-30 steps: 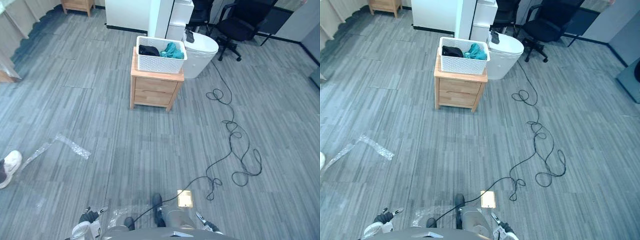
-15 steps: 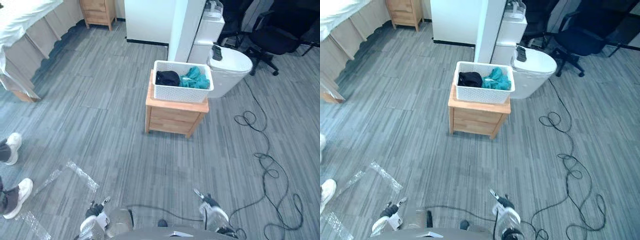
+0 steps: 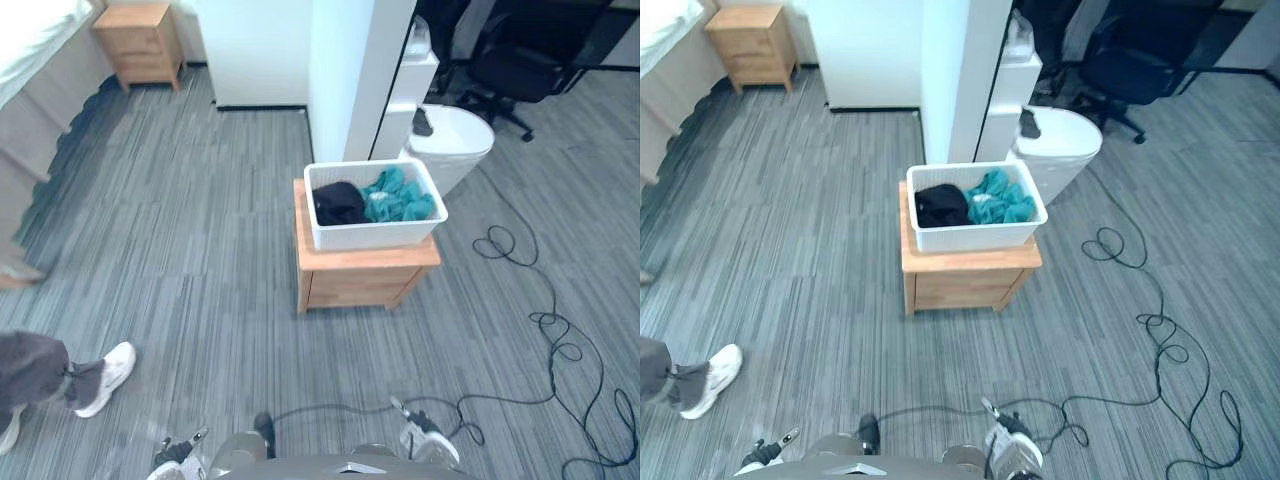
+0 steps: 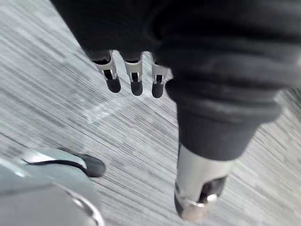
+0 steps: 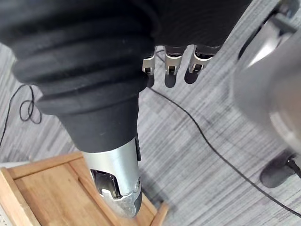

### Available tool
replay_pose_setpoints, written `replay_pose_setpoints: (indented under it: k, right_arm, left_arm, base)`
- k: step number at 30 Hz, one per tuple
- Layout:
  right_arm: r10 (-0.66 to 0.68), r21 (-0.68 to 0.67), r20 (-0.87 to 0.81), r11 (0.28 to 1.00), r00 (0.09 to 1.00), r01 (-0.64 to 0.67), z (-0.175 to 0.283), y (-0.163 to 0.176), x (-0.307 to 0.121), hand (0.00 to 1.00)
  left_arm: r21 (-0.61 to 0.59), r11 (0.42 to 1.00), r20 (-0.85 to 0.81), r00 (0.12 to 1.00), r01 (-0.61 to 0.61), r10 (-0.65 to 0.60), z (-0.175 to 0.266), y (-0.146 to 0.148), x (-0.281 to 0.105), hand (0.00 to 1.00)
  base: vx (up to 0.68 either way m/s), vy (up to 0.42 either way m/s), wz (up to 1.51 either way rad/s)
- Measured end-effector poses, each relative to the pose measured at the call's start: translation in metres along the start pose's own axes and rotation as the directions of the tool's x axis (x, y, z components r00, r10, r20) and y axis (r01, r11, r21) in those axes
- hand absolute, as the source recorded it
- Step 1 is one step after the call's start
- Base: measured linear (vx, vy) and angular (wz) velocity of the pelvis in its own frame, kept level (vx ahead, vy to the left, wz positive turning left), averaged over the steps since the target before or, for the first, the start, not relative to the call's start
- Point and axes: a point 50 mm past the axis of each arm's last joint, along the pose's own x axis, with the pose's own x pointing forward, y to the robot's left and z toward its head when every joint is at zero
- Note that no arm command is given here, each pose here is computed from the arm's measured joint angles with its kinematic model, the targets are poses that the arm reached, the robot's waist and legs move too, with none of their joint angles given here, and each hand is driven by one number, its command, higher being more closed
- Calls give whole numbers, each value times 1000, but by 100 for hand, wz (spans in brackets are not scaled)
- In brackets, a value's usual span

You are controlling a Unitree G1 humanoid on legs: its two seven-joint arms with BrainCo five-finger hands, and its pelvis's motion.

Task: Pick up the laundry basket with both hands and put the clothes into the washing machine.

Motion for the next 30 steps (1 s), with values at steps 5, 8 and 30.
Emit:
replay_pose_setpoints:
  k: [5, 8, 30]
  right_arm:
    - [-29, 12, -18, 1000, 999, 29, -7, -11, -2, 0]
    - [-58, 45, -28, 997, 998, 59, -11, -22, -4, 0]
    - [-17, -115, 170, 993, 985, 37, 45, -15, 3, 0]
  left_arm:
    - [38, 996, 142, 987, 76, -81, 48, -26, 6, 0]
    - [44, 991, 160, 979, 125, -130, 53, -41, 4, 0]
    - [-27, 996, 27, 996, 82, -81, -5, -34, -7, 0]
  base:
    - [370, -84, -4]
    - [561, -310, 34]
    - [262, -80, 10]
